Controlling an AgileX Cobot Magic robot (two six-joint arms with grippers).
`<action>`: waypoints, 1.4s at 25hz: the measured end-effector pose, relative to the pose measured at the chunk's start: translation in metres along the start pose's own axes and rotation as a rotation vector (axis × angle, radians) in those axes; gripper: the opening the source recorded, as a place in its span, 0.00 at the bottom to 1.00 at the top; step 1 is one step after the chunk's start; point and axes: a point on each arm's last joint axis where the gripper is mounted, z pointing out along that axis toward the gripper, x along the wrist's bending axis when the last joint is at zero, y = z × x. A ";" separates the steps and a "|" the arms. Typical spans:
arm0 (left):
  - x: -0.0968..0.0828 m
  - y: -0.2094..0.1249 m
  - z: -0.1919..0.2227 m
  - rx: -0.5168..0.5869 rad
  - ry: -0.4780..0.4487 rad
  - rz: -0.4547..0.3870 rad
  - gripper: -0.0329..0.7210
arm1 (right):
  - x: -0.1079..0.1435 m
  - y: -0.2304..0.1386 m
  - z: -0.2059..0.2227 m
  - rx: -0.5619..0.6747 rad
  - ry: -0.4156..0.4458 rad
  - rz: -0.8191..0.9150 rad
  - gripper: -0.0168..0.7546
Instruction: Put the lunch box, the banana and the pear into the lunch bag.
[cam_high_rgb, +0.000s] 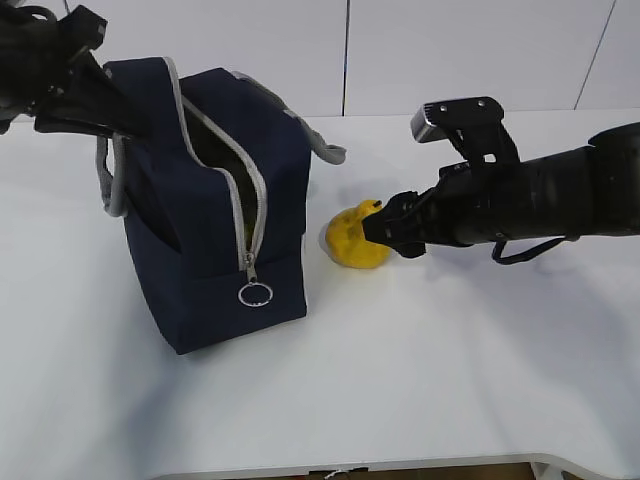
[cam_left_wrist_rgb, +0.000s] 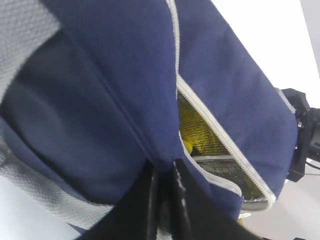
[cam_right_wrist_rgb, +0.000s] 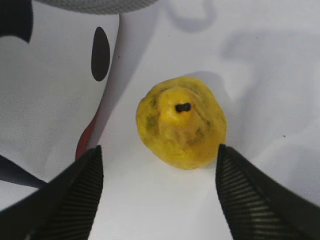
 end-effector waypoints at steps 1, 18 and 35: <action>0.000 0.000 0.000 0.000 0.000 0.000 0.04 | 0.000 0.000 0.000 -0.001 0.002 0.002 0.77; 0.000 0.000 0.000 -0.002 0.001 0.000 0.04 | -0.009 0.014 0.026 -0.020 0.005 -0.011 0.77; 0.000 0.000 0.000 -0.002 0.001 0.000 0.04 | -0.014 0.005 0.043 0.014 0.013 -0.011 0.78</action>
